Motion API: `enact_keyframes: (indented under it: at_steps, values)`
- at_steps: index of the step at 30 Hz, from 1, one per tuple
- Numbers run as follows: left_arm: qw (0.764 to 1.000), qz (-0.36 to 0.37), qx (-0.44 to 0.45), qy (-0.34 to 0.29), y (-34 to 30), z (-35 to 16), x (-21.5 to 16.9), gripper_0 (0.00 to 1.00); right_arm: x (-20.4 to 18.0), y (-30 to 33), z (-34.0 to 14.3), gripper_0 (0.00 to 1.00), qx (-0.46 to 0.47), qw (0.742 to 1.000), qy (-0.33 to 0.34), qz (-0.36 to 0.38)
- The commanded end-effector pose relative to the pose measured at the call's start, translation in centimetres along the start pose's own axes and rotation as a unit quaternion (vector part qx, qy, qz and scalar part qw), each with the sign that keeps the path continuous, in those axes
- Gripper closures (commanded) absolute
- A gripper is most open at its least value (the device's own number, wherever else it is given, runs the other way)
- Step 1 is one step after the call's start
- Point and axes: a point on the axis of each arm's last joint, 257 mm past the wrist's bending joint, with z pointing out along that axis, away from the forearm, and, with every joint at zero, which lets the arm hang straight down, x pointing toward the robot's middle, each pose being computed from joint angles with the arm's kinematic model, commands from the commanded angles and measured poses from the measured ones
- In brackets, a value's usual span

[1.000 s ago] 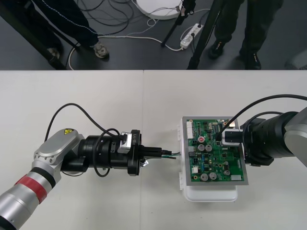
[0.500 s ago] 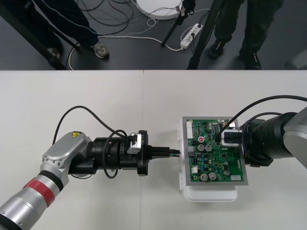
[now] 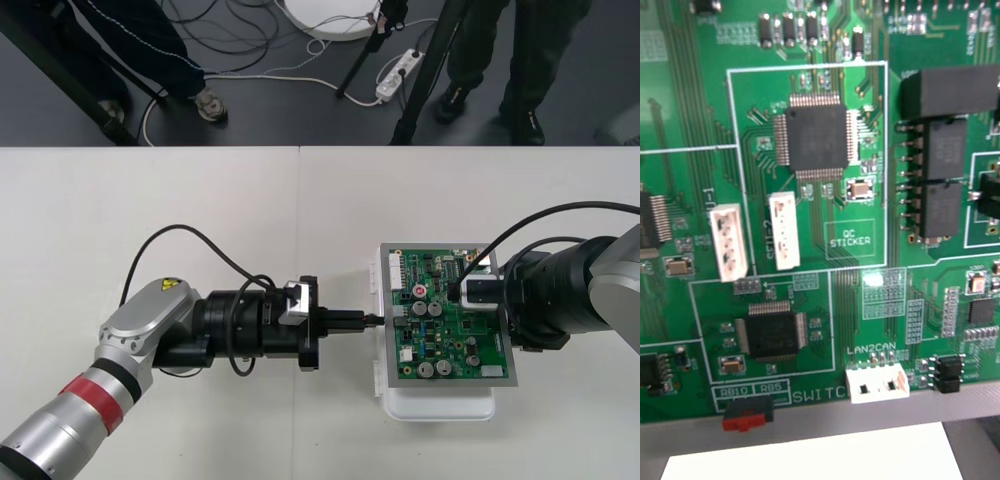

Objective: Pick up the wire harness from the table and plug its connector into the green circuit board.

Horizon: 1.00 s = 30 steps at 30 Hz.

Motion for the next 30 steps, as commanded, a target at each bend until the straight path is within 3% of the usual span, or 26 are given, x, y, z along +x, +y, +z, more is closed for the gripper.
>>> enact_keyframes:
  at_steps: [1,30]
  values:
    - [1.000,0.012,0.009,-0.017,-0.67,2.60,-1.29,1.00,-1.37,0.81,-0.02,0.00,-0.008,0.999,-0.014,-0.041]
    - [1.000,0.008,0.004,-0.020,-0.63,3.19,-1.33,1.00,-1.65,1.20,-0.03,0.00,-0.015,0.998,-0.020,-0.052]
